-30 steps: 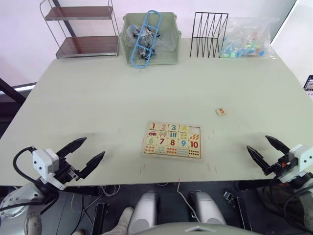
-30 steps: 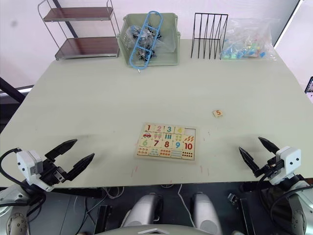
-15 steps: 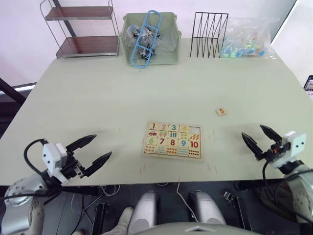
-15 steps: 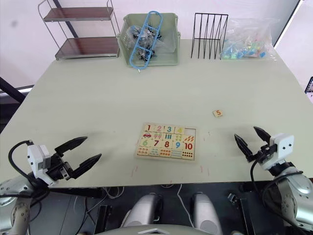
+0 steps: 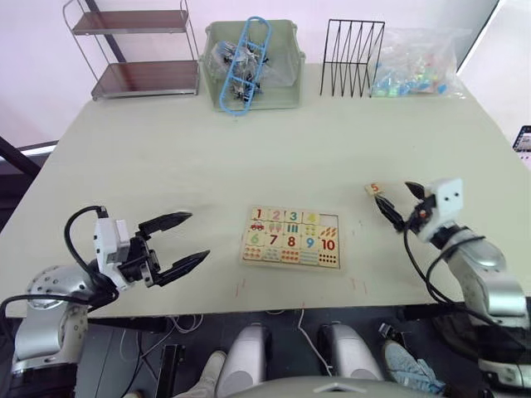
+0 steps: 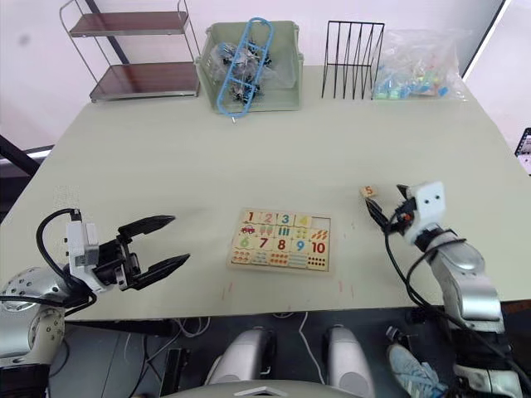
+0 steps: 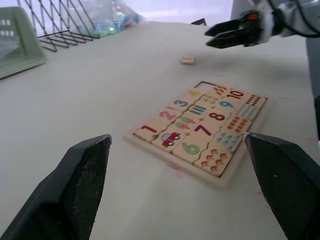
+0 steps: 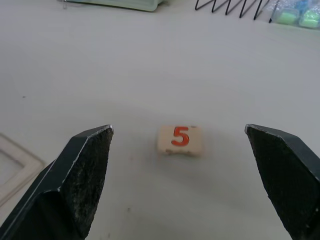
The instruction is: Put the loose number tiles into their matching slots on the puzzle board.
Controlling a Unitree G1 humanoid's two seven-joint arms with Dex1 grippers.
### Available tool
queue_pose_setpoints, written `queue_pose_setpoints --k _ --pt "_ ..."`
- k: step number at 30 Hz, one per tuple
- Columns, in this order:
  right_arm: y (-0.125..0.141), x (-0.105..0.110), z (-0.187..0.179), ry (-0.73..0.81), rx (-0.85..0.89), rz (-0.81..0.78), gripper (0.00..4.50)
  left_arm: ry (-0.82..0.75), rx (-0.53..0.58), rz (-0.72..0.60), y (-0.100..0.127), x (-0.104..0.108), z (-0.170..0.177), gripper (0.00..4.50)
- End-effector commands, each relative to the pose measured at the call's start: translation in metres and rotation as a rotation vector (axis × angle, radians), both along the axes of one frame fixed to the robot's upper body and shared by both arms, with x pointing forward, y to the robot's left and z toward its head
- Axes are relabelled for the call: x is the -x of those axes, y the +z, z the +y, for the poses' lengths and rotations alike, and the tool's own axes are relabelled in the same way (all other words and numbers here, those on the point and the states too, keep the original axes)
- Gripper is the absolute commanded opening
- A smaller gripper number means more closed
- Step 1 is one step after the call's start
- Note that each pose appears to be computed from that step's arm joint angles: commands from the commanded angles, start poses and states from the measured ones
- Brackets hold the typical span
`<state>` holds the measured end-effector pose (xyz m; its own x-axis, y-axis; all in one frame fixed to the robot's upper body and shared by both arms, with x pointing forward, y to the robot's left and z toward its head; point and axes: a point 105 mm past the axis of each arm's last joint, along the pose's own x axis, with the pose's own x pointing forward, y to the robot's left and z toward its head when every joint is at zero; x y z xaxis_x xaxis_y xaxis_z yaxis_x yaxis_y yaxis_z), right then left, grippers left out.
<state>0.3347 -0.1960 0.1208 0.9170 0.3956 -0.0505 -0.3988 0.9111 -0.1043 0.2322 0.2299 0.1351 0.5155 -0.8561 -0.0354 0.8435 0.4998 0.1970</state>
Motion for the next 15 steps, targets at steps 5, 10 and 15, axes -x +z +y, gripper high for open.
queue_pose_setpoints --k 5,10,15 --pt "0.001 -0.019 0.002 -0.058 0.044 0.061 4.43 -0.087 -0.008 -0.018 0.013 0.006 -0.002 4.50" --pt "-0.005 -0.030 0.002 -0.076 0.048 0.128 4.43 -0.122 0.001 -0.013 0.017 0.010 -0.007 4.50" --pt "-0.009 -0.037 0.004 -0.069 0.056 0.167 4.43 -0.133 0.004 -0.007 0.016 0.011 -0.008 4.50"
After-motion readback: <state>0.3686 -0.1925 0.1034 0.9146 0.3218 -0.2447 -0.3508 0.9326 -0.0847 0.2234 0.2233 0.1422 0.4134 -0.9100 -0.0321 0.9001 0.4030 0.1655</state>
